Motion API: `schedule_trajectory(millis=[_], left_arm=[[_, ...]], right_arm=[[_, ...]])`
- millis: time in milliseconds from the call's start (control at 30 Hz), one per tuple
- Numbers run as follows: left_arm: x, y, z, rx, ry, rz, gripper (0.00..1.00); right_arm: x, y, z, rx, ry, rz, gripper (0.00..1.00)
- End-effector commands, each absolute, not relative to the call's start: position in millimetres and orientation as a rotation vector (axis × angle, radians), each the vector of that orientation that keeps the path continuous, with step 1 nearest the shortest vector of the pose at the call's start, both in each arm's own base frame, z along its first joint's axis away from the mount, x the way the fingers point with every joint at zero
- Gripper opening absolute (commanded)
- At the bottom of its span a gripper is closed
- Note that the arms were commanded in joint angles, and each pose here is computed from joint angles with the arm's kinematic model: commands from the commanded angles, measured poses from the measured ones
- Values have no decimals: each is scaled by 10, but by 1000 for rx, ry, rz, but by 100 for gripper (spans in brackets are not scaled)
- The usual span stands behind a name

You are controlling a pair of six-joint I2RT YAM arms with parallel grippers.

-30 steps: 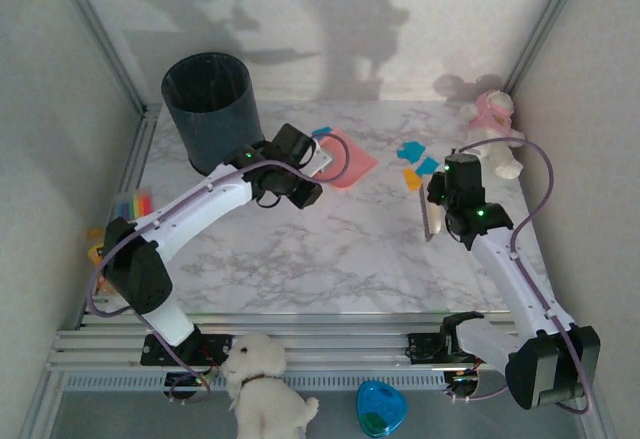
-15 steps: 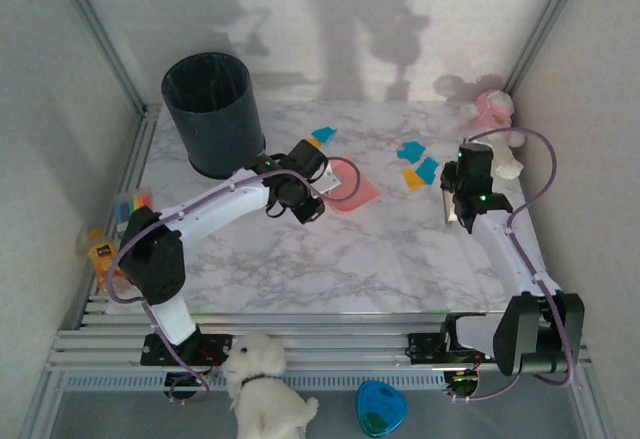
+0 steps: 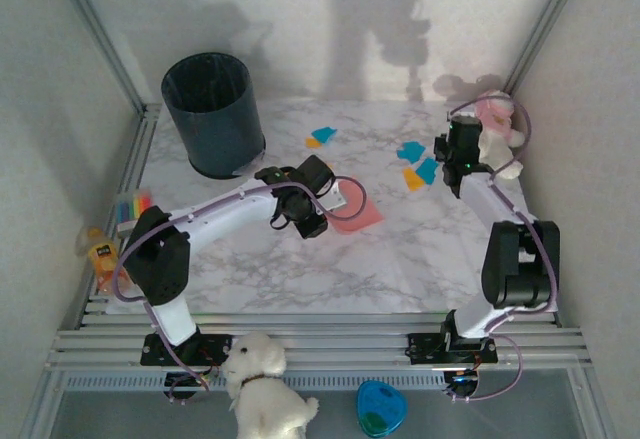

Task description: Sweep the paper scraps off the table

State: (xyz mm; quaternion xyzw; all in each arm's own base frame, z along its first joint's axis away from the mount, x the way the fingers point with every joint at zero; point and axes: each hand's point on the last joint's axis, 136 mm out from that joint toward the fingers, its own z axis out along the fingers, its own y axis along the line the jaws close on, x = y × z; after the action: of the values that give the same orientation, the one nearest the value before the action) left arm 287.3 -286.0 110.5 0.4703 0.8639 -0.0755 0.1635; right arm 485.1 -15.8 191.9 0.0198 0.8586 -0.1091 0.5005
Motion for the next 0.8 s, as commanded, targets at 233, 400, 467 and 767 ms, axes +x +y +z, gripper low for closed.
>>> schedule_trajectory(millis=[233, 400, 467, 767], left_arm=[[2628, -2801, 729, 1450, 2577, -259, 0], [2626, -2774, 626, 1439, 2627, -243, 0], [2618, -2768, 586, 1437, 2655, -240, 0], [2656, -2719, 473, 1435, 2716, -181, 0]], right_arm=[[5404, -26, 2098, -113, 2023, -262, 0], [5473, 96, 1937, -227, 2055, -232, 0], [5471, 146, 1865, -256, 2077, -204, 0], [5426, 373, 1593, -369, 2136, -110, 0]])
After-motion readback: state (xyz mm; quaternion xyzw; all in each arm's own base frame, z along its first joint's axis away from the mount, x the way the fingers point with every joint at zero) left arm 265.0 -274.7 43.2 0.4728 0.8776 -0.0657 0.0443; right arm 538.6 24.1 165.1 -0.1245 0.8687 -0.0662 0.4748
